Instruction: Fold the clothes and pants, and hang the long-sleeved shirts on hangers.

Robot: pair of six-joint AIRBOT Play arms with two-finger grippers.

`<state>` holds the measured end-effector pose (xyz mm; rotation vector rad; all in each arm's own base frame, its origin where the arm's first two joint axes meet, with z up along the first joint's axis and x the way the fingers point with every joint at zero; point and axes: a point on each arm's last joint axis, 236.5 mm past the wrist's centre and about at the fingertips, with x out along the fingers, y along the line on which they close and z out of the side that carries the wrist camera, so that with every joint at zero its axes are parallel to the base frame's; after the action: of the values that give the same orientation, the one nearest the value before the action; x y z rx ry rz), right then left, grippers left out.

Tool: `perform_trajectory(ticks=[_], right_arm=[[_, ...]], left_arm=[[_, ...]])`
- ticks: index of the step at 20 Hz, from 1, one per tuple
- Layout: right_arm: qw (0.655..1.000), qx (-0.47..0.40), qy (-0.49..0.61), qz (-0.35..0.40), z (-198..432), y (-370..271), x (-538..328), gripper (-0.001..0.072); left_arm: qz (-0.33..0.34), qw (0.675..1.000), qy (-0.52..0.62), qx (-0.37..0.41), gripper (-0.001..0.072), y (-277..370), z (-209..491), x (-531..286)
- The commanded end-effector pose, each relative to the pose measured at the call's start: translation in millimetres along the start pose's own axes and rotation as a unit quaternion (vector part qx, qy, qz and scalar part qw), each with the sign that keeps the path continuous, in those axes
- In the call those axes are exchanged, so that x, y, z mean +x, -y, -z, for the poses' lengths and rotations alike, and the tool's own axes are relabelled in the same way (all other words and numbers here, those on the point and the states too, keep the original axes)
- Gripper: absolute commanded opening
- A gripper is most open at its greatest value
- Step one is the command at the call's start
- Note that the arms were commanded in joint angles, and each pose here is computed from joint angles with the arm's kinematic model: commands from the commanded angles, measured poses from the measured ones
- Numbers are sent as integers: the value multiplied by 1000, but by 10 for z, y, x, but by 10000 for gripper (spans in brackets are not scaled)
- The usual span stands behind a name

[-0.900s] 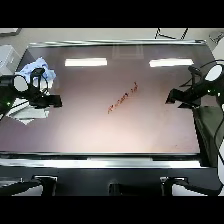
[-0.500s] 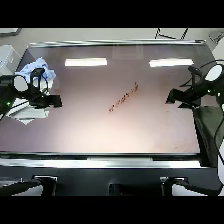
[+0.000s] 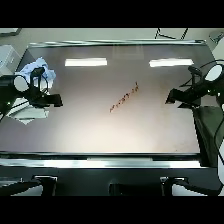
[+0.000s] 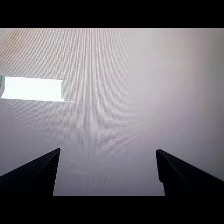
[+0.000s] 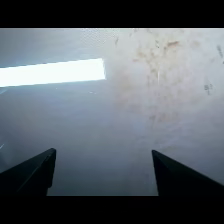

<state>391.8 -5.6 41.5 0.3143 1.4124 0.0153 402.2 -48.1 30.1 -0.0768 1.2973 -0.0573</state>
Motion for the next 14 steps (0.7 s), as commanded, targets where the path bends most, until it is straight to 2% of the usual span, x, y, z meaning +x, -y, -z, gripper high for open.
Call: perform_trajectory(ticks=[1,4,5,8,10,12,14], right_arm=[[1000,-5,19,-1,-90,-9,3,697],[996,-9,91,-4,-431,-27,-35,696],[994,-9,109,-5,-514,-31,-52,693],[993,-12,120,4,-566,10,-64,688],[994,-14,108,14,-508,56,-51,688],[996,-22,90,18,-425,76,-33,688],[996,-22,85,19,-406,77,-28,688]], left_arm=[[23,999,37,-19,718,104,-204,62],[48,992,112,-40,718,201,-593,86],[48,985,153,-70,720,116,-795,23],[43,943,205,-260,720,-813,-1134,-283],[76,901,181,-388,720,-1565,-949,-381],[99,884,144,-434,720,-2130,-554,-428],[84,867,121,-476,720,-2611,-133,-403]])
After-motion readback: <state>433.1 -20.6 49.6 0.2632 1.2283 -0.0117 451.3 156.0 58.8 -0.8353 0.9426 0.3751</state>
